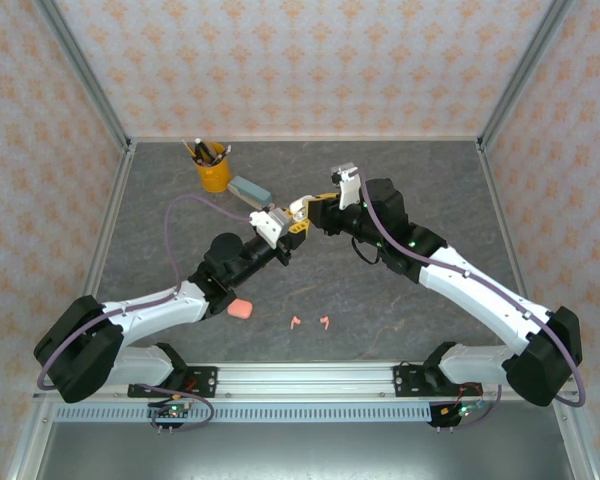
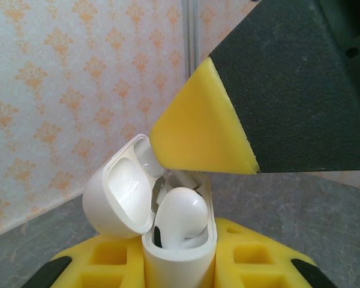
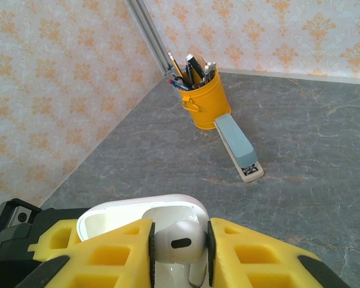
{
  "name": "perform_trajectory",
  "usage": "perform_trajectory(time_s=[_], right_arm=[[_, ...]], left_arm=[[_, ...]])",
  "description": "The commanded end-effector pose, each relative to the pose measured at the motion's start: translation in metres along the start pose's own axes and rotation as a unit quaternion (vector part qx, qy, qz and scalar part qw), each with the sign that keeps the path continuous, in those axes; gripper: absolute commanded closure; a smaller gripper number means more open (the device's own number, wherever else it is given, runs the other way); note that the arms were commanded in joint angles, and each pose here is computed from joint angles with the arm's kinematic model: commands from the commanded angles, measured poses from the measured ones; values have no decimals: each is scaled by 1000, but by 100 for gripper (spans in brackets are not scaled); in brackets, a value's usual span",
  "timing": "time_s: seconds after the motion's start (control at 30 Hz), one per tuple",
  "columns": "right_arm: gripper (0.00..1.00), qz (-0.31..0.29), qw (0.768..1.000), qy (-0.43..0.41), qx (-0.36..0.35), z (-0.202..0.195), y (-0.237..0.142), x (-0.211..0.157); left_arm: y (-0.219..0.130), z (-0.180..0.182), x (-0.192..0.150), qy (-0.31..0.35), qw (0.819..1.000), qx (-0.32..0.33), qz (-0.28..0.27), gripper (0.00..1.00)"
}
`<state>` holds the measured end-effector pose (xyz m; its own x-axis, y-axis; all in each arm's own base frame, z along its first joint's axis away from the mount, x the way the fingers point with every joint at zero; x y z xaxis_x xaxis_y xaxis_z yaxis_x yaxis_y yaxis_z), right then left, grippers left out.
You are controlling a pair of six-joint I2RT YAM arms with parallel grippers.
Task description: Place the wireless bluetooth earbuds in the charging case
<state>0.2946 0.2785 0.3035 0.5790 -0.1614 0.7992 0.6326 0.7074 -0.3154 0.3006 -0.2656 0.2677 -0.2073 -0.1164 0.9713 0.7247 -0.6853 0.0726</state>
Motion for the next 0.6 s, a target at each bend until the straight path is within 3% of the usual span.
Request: perform_trajectory(time_s=[0.0,0.57], right_arm=[[73,22,1000,-10,4,0,0,-17],[73,30,1000,-7,-3,-5,2,-24]], left_arm=[[4,7,41,-5,998,13,-65,100],[5,6,40,-5,998,12,-64,100]])
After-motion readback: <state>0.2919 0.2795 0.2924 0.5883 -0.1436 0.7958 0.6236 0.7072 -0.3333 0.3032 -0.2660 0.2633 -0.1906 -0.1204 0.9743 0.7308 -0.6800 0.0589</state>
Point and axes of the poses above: each hand's point on the last joint's axis, 136 mm out from that joint toward the fingers, its own y axis out along the fingers, its own z axis along the line the jaws close on, x = y × z, the point moved 1 cm from there along -y, back along the fingers, and after that the axes turned 10 degrees about y, right-handed, at the moved point
